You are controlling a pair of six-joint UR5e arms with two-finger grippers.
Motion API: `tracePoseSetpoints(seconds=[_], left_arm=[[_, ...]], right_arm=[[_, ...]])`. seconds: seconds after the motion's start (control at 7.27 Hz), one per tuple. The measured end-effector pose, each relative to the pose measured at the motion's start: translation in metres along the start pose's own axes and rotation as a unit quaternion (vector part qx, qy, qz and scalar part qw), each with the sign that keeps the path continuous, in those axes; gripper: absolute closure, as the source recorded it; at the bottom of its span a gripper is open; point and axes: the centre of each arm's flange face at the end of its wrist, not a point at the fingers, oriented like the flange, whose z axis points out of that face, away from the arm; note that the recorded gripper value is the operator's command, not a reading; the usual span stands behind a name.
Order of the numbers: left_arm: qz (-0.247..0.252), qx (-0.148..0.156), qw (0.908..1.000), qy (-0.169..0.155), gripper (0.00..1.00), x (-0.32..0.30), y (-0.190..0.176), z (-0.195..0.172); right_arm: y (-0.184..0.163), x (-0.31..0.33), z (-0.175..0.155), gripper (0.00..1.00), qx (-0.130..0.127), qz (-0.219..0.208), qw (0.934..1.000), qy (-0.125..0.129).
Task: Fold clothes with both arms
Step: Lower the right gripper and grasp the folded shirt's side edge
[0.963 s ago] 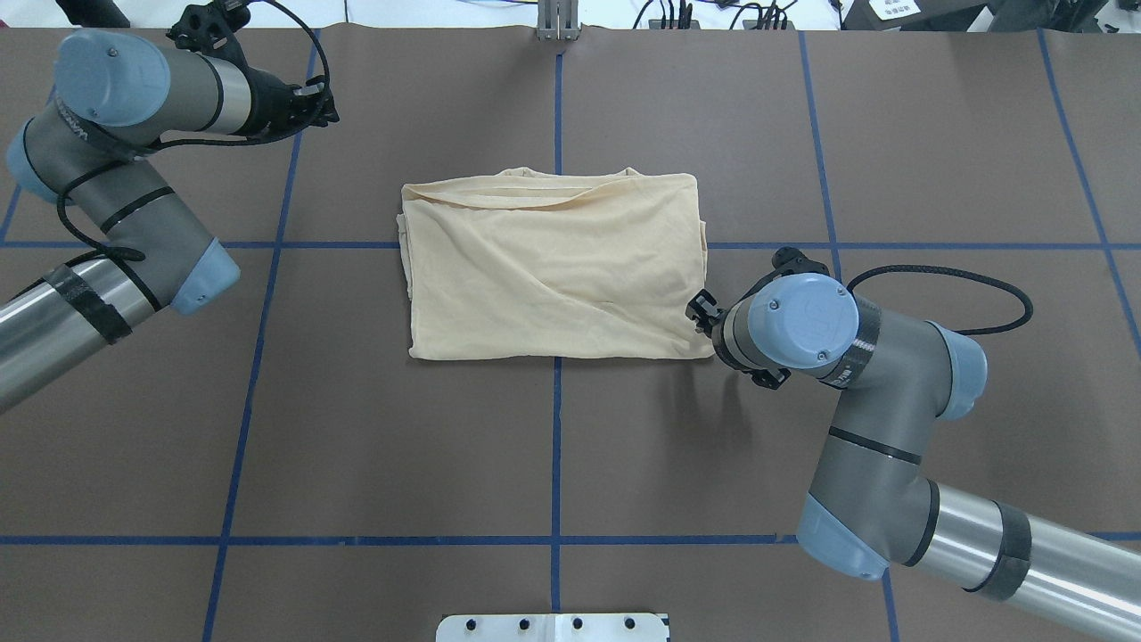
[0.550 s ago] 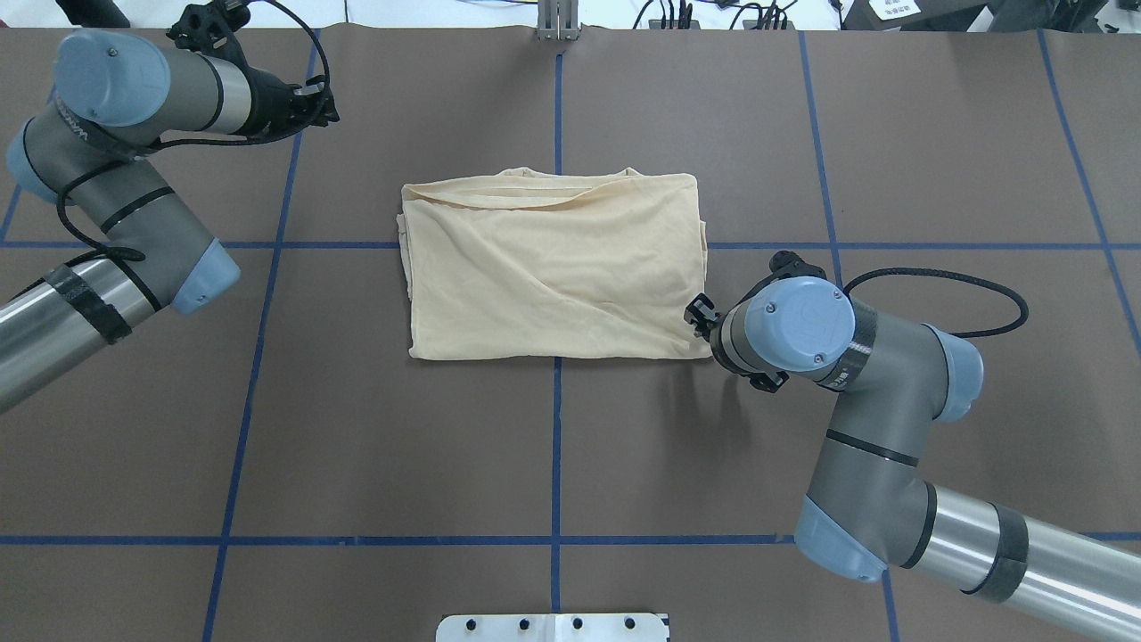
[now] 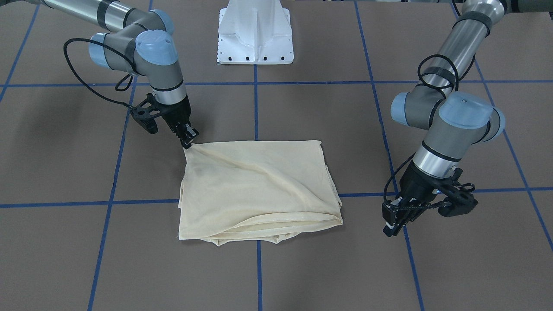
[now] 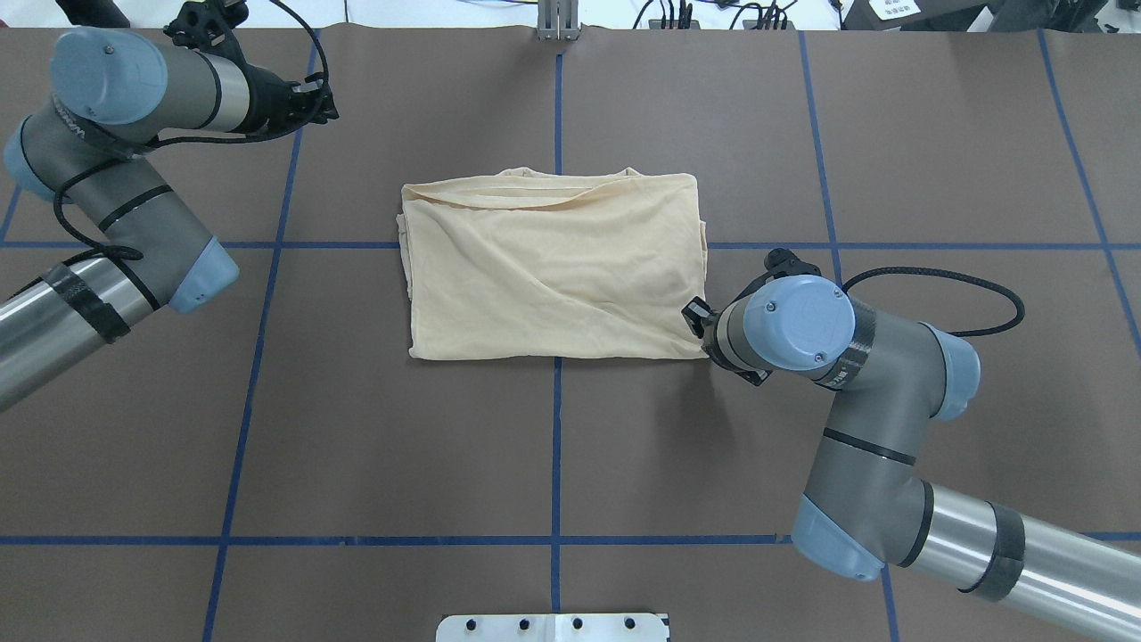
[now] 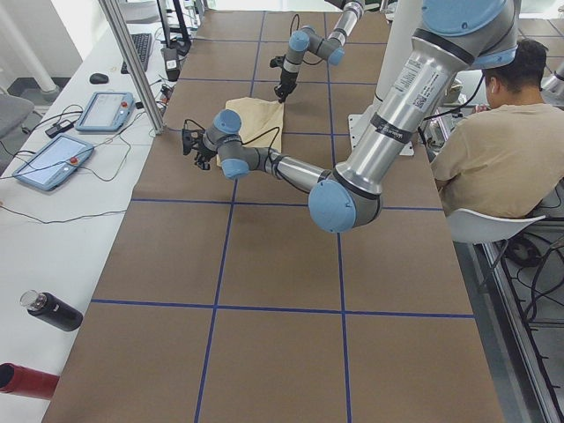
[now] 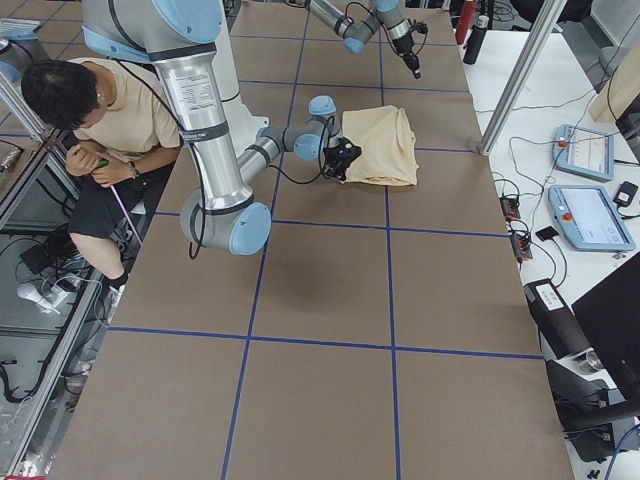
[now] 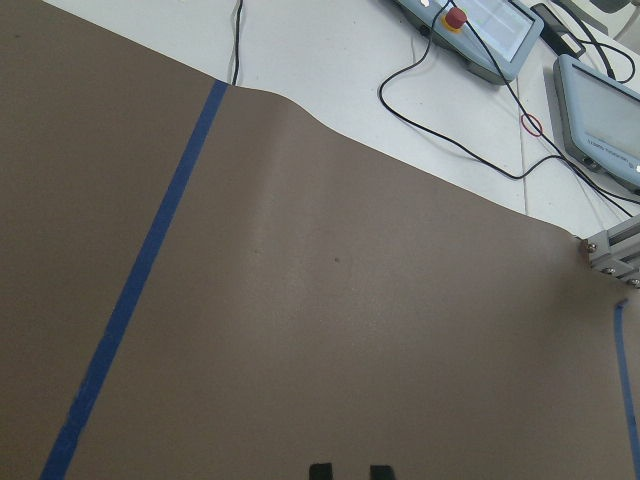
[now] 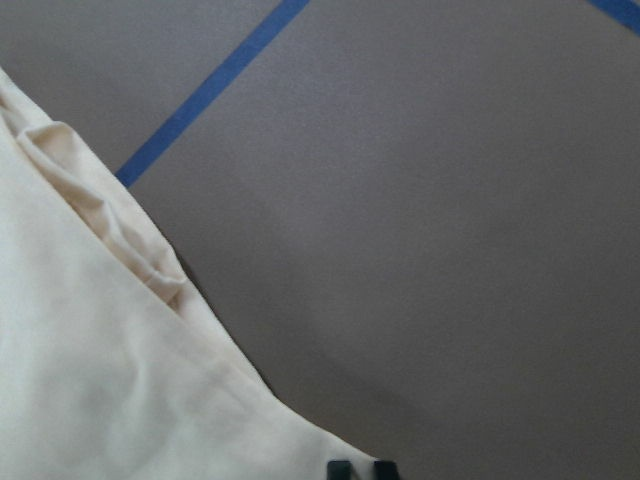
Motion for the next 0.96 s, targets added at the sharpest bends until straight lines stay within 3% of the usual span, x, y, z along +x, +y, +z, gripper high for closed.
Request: tracePoseSetpoints(seconds=[0.41, 0.83, 0.96], left_arm=[[0.0, 0.0, 1.0, 0.001, 0.75, -0.001, 0.0, -0.001], [-0.001, 0.0, 1.0, -0.001, 0.75, -0.004, 0.0, -0.002], [-0.001, 0.0, 1.0, -0.001, 0.75, -0.004, 0.0, -0.002]], right_arm=[[-0.004, -0.003, -0.003, 1.0, -0.004, 0.002, 1.0, -0.007], [-0.006, -0.003, -0.017, 1.0, -0.031, 0.004, 0.9995, -0.006], [-0.006, 0.0, -0.025, 0.57, -0.038, 0.004, 0.9992, -0.009]])
